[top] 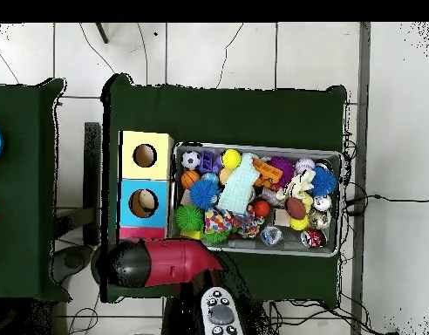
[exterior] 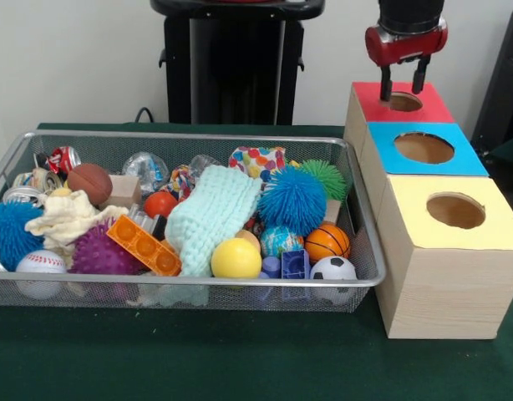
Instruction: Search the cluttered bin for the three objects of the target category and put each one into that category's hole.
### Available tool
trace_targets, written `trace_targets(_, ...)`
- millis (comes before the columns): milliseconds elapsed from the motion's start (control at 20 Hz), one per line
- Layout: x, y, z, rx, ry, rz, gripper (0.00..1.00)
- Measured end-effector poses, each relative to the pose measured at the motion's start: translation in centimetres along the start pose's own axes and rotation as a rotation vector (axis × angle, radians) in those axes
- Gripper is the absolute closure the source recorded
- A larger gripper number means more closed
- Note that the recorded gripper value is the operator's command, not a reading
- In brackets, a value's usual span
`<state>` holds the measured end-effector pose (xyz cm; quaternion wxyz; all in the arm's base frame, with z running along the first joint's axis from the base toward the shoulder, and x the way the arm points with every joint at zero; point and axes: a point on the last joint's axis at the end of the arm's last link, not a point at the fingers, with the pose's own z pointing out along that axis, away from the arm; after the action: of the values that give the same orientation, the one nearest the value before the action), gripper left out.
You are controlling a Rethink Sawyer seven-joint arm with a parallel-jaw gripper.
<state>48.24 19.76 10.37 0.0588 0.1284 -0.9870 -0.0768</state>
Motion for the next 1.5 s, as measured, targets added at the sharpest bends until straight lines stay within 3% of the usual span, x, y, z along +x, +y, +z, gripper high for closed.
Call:
trace_targets(350,-0.8,-0.7,-1.9,0.014,-0.042,0.024,1.00)
trace_targets(1050,-1.2,-3.1,-3.4,0.045,-0.060,0.071,1.00)
trace_targets(1450,-2.3,-8.4,-1.7,0.069,-0.054,0.093,1.00)
trace_targets(1500,-2.6,-10.2,-1.0,0.077,-0.052,0.095,1.00)
